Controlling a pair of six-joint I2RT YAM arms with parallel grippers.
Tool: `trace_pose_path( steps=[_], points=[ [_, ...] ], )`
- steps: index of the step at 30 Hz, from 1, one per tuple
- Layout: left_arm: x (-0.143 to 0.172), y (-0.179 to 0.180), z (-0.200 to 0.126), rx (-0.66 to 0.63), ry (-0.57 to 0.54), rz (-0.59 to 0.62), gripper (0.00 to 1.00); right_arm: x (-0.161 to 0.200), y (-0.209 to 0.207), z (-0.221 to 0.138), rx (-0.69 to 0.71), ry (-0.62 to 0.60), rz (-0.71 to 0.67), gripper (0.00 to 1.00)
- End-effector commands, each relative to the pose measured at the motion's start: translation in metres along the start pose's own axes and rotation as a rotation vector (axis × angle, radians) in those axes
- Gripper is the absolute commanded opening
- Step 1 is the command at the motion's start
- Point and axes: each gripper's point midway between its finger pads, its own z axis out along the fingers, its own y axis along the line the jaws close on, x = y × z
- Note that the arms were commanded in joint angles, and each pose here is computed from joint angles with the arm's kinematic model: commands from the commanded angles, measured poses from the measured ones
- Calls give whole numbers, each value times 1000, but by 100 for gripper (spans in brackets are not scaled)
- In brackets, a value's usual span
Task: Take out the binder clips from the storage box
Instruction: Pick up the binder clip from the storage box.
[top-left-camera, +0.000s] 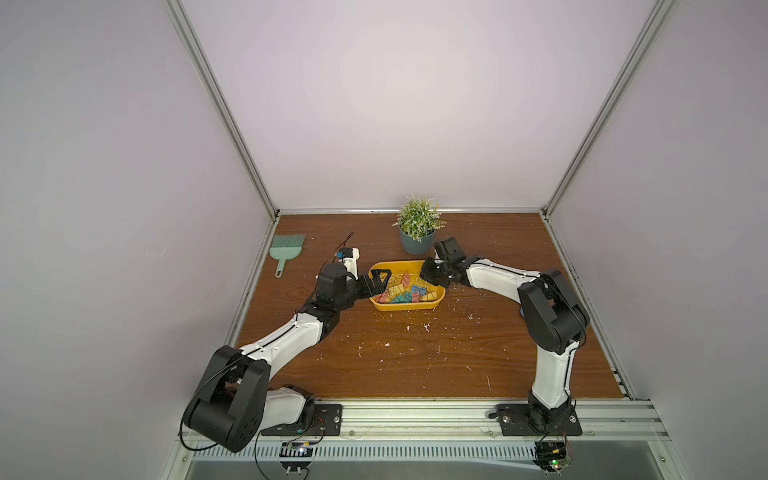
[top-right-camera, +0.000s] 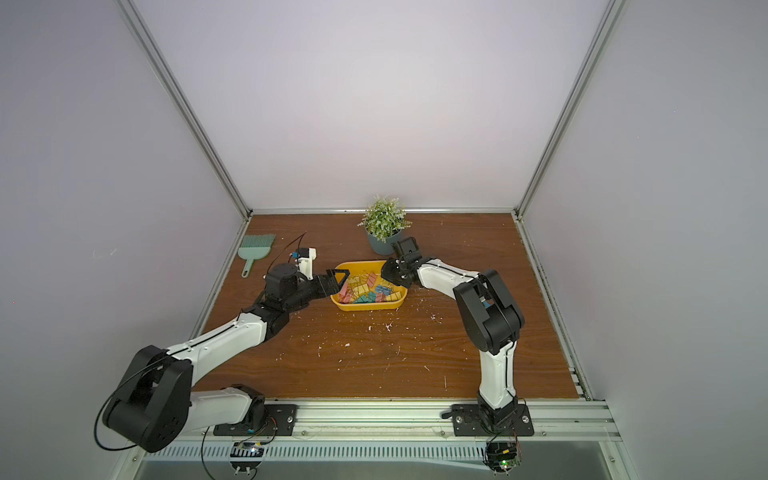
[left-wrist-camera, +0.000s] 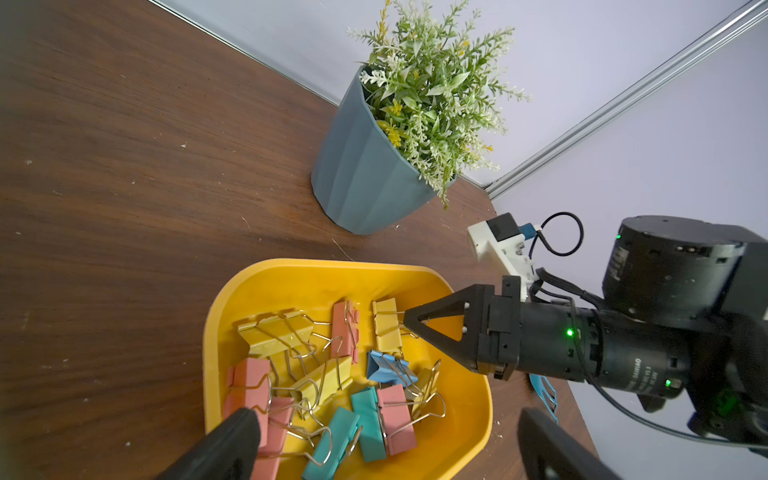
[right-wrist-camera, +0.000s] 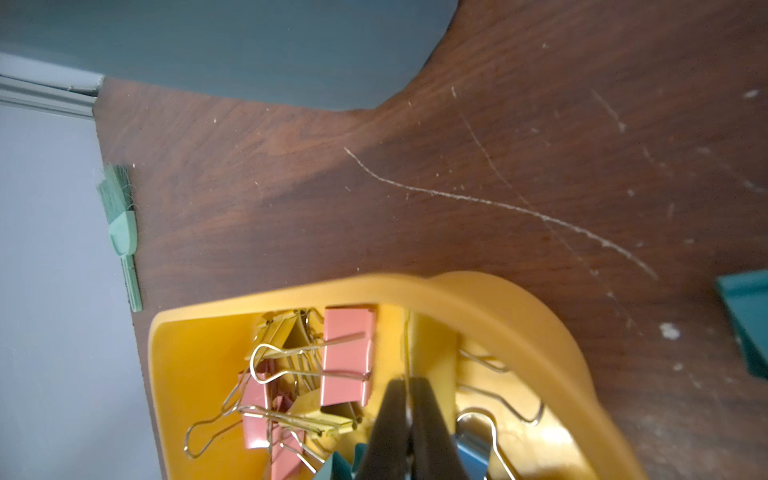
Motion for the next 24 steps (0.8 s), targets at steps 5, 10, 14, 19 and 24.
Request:
trace_pose_path(
  steps=[5, 10, 14, 19, 24],
  points=[
    [-10, -8, 2, 23, -7, 26, 100, -15, 25, -25, -81, -63, -15, 0],
    [-8, -6, 4, 7, 14, 25, 100, -20, 35, -39, -119, -91, -31, 0],
    [-8, -9, 3, 16, 9, 32, 100, -24, 40, -56, -146, -133, -43, 0],
    [-7, -12, 9, -50, 27, 97, 100, -25, 41, -76, -150, -160, -51, 0],
    [-4, -32, 20, -57, 50, 170, 100, -35, 35, -111, -152, -275, -37, 0]
  ],
)
